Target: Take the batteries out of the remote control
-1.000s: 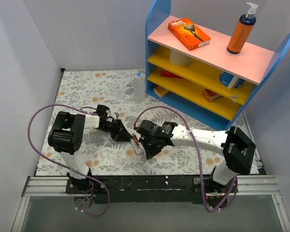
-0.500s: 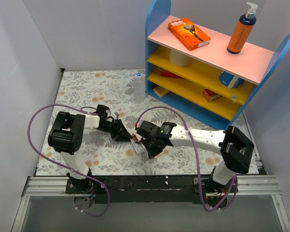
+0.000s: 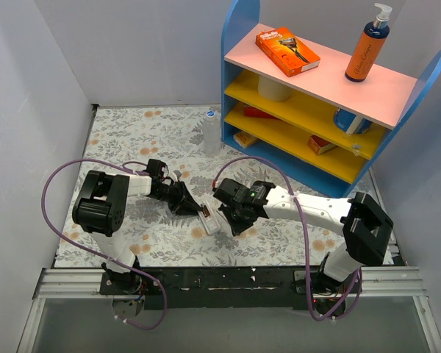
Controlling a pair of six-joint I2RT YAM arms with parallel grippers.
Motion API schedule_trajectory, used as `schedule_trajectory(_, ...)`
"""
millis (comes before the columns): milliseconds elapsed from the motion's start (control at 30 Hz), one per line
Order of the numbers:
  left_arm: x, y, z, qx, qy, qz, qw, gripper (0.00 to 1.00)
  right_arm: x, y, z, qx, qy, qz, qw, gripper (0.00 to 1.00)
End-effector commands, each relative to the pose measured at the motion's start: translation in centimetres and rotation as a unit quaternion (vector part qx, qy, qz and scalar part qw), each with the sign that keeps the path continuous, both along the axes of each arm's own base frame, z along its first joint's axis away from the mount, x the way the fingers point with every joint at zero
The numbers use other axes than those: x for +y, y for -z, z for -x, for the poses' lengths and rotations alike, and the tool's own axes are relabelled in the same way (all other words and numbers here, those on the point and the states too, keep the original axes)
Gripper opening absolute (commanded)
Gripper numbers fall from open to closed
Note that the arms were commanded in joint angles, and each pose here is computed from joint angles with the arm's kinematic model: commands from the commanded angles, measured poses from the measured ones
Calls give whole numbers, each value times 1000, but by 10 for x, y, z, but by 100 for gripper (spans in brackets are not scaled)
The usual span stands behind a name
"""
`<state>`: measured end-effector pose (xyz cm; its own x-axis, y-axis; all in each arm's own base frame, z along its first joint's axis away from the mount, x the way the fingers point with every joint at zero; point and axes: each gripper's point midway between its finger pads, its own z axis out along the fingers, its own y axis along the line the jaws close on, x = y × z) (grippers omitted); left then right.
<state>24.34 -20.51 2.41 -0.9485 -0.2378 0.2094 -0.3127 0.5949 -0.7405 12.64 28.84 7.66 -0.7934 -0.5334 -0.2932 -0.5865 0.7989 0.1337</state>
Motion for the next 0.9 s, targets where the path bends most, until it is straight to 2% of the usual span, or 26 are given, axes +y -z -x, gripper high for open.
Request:
schedule_trajectory(0,4,1,-6,-34,4,-29,999,0,18,-27,-10,-25,-8,-49,998,1)
schedule_trajectory(133,2,-2,-8,-40,6,-25,999,0,35,-26,-9,-9,-24,-67,997,1)
schedule_trajectory(467,0,-4,-8,-45,8,-25,999,0,56,-17,-17,2,-33,-54,998,1)
schedule_trajectory(767,0,-5,-7,-50,9,-31,998,0,51,-1,-19,14,-15,-21,1000,1)
schedule_trajectory(867,0,-5,-7,-50,8,-33,998,0,44,2,-24,6,1,11,1000,1)
